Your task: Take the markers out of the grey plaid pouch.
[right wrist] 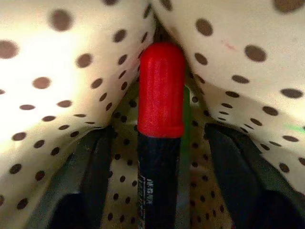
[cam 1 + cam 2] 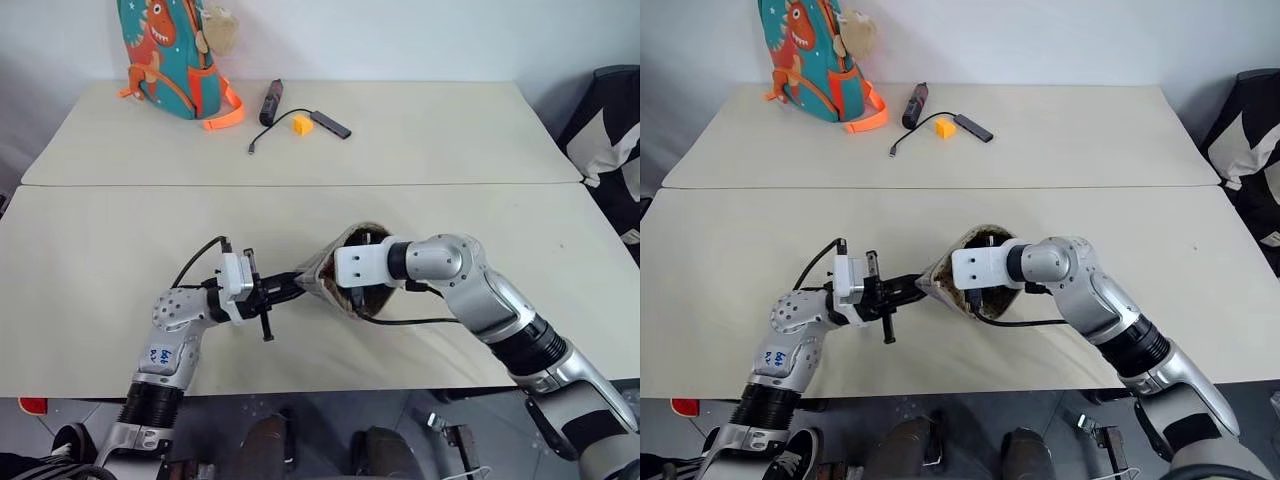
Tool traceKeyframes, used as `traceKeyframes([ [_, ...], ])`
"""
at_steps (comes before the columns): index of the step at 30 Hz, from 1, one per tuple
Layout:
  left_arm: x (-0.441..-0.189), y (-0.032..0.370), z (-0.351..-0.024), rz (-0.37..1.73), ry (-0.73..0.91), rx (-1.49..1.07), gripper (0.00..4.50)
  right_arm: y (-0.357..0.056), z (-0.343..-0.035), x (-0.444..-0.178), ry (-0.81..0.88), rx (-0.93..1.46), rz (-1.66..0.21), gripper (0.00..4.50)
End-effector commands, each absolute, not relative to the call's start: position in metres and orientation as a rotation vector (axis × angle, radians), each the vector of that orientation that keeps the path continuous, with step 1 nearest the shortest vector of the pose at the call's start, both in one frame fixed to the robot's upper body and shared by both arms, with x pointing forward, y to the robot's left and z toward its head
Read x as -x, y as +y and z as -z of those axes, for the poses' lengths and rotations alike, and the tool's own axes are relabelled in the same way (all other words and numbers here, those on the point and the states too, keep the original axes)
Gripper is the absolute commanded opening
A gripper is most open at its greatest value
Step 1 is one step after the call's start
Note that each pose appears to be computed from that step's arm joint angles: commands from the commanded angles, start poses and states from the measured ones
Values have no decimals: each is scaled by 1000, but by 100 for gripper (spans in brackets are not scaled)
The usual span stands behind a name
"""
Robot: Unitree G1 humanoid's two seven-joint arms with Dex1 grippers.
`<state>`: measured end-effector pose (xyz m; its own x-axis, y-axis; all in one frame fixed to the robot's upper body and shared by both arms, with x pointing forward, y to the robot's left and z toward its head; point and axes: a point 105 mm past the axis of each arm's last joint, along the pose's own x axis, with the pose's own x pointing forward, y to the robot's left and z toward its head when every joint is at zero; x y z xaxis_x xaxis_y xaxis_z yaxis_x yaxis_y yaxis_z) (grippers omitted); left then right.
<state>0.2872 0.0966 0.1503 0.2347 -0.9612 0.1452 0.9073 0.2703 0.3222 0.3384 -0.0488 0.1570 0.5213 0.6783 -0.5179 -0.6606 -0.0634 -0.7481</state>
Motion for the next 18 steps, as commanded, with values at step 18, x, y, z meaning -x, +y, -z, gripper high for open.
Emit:
traceKeyframes([
  [18, -290, 114, -157, 1218, -385, -264, 0, -57, -229, -299, -141, 949, -1163, 65],
])
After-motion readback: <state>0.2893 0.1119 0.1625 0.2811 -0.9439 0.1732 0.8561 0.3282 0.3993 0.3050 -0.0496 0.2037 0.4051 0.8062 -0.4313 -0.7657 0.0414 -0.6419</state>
